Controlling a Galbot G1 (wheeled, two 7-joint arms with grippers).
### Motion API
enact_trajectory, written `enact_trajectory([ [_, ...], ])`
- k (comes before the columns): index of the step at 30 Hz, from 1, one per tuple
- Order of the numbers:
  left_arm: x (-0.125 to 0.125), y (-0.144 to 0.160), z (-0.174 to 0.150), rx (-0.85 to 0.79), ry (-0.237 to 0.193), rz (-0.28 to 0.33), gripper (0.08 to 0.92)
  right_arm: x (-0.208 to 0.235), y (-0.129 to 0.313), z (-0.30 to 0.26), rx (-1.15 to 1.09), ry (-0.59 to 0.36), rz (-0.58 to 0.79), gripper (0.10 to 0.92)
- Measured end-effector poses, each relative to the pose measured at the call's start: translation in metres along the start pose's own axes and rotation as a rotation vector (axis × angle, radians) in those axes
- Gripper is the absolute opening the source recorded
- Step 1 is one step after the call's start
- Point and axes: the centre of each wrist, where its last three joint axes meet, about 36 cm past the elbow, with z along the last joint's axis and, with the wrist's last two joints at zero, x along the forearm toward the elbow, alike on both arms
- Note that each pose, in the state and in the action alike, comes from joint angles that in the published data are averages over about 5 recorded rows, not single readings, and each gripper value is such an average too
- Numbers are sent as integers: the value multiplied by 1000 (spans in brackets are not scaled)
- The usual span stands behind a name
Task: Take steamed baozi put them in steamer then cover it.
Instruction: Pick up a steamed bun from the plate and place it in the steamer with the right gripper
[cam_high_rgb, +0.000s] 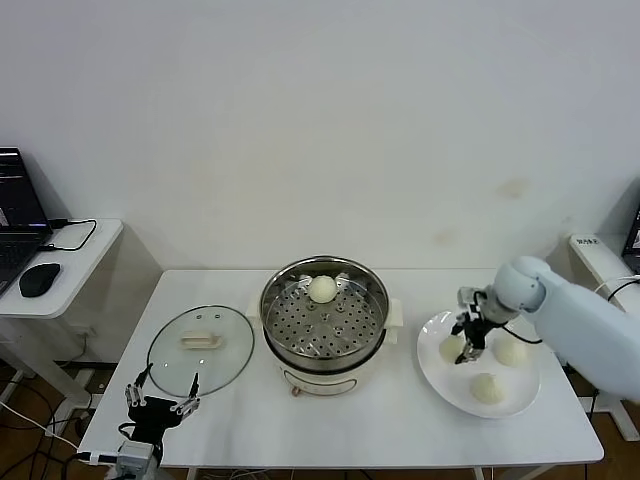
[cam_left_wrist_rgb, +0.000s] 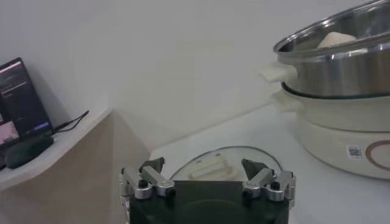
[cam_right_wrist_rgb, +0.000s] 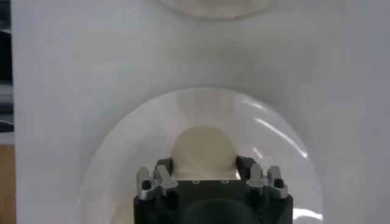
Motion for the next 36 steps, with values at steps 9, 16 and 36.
enact_trajectory([
  [9,3,5,-5,-12,-14,-11,823,67,-34,-70,68,-61,20,636],
  [16,6,9,-12,-14,-32,-19,823,96,-54,-136,117,-100,17,636],
  [36,4,10,-16,13,-45,-28,823,29,-62,-297,257,-85,-81,637],
])
